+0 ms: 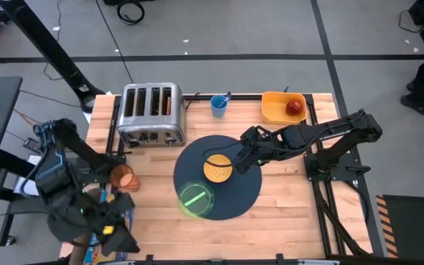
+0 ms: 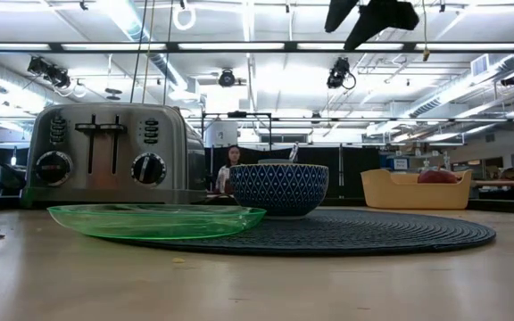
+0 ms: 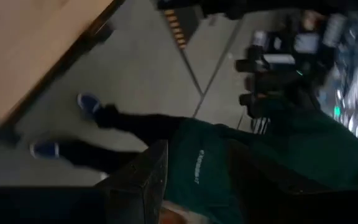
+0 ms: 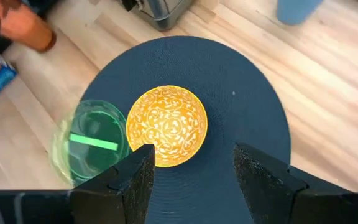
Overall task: Arrange a breakfast setting
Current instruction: Pour the cereal from the box into the yellow bowl on the placemat
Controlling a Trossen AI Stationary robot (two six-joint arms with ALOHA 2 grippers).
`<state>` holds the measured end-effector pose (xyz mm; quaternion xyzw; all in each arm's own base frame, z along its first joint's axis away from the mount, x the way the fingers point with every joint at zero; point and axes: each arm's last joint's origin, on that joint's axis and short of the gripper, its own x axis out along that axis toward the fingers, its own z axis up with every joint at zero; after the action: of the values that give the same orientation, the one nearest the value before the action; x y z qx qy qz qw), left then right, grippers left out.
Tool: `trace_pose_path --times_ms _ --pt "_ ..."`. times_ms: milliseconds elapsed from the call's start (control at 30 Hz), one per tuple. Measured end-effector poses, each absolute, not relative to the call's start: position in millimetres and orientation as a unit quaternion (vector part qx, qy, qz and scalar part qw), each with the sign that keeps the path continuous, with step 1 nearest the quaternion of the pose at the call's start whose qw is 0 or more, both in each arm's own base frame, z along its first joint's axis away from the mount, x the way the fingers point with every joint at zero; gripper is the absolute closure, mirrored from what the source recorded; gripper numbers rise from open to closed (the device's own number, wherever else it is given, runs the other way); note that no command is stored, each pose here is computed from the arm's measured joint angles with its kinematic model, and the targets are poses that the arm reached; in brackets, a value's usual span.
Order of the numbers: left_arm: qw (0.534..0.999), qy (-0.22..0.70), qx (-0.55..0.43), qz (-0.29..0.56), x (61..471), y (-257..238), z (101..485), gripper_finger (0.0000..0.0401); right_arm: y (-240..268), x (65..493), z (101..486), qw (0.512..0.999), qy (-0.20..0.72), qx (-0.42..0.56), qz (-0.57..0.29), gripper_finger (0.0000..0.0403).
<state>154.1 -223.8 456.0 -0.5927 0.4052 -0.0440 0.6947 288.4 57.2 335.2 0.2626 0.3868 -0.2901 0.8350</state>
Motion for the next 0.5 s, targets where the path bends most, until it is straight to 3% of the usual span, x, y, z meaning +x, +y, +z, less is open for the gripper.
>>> trace_pose_path --times_ms 300,500 --pt "0.538 0.476 -0.694 -0.047 136 -244 462 0.0235 66 293 326 0.848 0.407 0.210 -0.266 0.0181" --pt "0.516 0.534 -0.670 0.025 112 -224 457 0.0235 72 296 313 0.855 0.397 0.210 -0.260 0.0180"
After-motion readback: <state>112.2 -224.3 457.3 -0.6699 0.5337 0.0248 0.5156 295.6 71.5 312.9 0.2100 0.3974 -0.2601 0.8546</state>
